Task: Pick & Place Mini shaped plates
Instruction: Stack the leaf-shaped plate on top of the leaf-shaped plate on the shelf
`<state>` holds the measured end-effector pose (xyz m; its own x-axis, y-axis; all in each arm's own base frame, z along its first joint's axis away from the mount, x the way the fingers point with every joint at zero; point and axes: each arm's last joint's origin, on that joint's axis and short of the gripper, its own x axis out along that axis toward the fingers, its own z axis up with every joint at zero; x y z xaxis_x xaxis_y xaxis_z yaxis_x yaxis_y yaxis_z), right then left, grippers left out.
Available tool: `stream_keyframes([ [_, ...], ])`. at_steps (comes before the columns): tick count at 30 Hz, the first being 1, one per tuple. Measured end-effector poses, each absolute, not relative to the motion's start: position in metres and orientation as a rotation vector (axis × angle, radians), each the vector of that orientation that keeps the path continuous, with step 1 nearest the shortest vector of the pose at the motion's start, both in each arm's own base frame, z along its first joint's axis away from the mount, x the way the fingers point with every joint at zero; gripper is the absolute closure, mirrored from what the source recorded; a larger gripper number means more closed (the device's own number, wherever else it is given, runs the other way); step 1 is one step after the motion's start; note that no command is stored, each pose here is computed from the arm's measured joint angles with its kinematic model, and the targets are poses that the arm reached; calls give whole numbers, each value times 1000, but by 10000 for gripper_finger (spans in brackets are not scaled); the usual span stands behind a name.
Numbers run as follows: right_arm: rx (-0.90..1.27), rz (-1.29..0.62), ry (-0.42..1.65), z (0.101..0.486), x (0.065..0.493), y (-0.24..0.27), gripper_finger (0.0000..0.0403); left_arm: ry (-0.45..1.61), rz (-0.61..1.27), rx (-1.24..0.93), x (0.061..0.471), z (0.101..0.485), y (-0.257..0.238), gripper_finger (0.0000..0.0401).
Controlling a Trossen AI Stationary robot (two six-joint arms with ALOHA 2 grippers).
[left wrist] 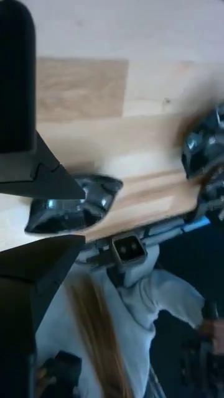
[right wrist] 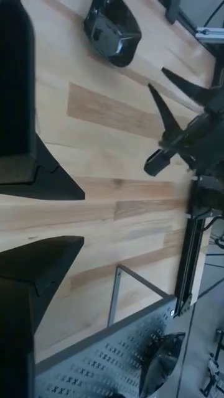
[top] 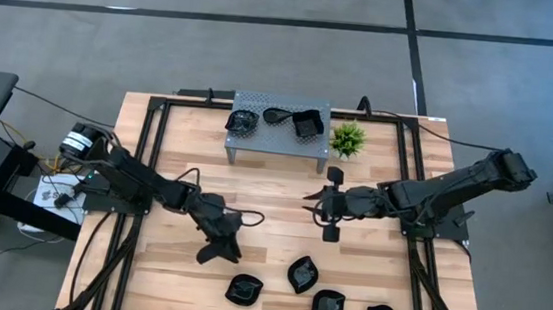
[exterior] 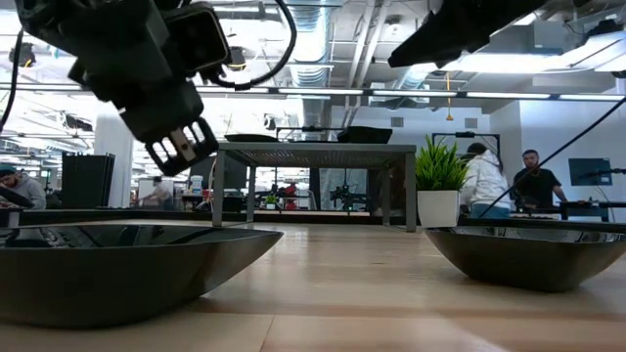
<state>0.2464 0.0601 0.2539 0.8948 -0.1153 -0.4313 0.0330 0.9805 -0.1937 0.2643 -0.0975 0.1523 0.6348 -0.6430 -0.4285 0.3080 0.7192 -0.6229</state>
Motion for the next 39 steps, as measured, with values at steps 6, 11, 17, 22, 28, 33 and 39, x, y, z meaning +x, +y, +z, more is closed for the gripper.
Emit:
stream_keyframes([
  [6, -122, -86, 378, 259, 252, 62, 305, 676, -623, -496, 261, 155, -104, 297],
  [11, 32, -104, 295, 258, 264, 65, 305, 726, -645, -473, 255, 145, -123, 297],
  [17, 83, -111, 286, 244, 279, 69, 305, 736, -573, -446, 245, 139, -147, 297],
  [22, 86, -106, 267, 234, 290, 73, 305, 691, -478, -392, 238, 139, -158, 297],
  [28, 91, -70, 234, 226, 296, 86, 305, 648, -379, -365, 231, 139, -168, 297],
  [33, 99, -21, 202, 224, 296, 101, 305, 631, -324, -362, 227, 135, -175, 297],
  [39, 139, 24, 170, 228, 292, 115, 305, 685, -269, -374, 230, 111, -177, 297],
])
